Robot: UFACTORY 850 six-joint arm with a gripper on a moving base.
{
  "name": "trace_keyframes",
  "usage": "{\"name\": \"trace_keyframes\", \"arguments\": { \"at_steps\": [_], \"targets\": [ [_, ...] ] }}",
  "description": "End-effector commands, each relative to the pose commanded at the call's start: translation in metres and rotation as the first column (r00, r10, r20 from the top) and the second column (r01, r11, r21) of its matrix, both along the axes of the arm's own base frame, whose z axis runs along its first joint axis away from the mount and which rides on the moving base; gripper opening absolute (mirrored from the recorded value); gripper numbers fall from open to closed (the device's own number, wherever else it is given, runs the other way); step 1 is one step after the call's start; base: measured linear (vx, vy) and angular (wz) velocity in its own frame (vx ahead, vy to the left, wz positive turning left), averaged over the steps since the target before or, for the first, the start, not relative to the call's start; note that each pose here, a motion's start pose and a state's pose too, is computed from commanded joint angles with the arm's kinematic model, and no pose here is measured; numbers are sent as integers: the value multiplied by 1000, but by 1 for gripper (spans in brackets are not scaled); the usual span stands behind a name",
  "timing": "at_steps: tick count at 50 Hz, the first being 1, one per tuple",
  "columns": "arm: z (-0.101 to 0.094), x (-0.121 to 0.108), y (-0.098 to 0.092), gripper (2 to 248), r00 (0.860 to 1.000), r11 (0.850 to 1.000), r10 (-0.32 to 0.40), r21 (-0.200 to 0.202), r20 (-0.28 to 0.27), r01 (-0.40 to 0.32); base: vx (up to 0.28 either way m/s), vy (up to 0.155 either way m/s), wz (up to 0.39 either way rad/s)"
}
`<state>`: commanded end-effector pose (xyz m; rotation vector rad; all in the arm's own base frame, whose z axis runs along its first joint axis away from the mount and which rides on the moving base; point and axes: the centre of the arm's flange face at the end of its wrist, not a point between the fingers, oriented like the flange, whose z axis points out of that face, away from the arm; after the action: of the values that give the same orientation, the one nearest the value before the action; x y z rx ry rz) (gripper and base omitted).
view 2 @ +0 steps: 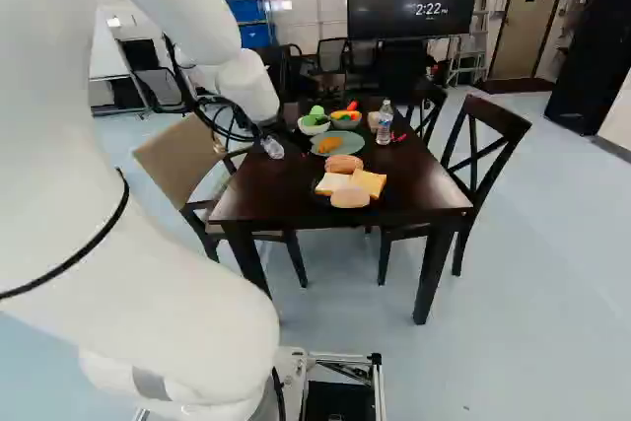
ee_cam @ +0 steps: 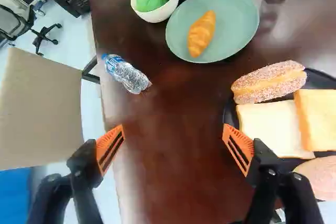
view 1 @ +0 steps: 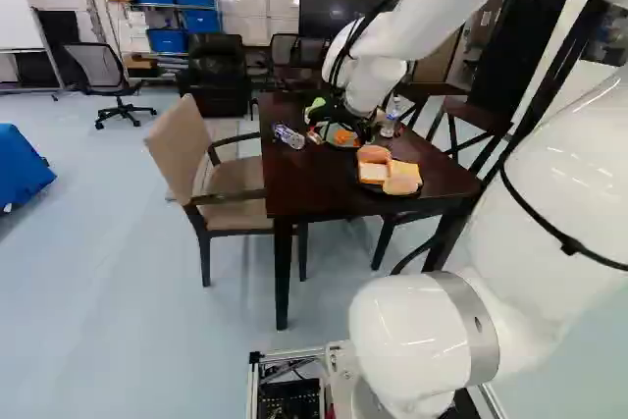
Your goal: Move the croissant to the empty plate
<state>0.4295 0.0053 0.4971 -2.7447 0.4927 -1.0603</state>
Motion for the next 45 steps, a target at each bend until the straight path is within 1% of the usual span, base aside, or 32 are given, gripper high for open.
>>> {"name": "trace_keyframes", "arguments": {
  "at_steps": [13,24,34,45],
  "targets": [
    [-20,-16,-4,247,998,998,6,-62,57,-3,0,0,0],
    [-38,-33,-7,247,993,993,22,-118,113,-8,0,0,0],
    [-56,-51,-9,247,984,985,47,-170,170,-17,0,0,0],
    [-73,-70,-11,247,971,976,79,-218,227,-29,0,0,0]
  ]
}}
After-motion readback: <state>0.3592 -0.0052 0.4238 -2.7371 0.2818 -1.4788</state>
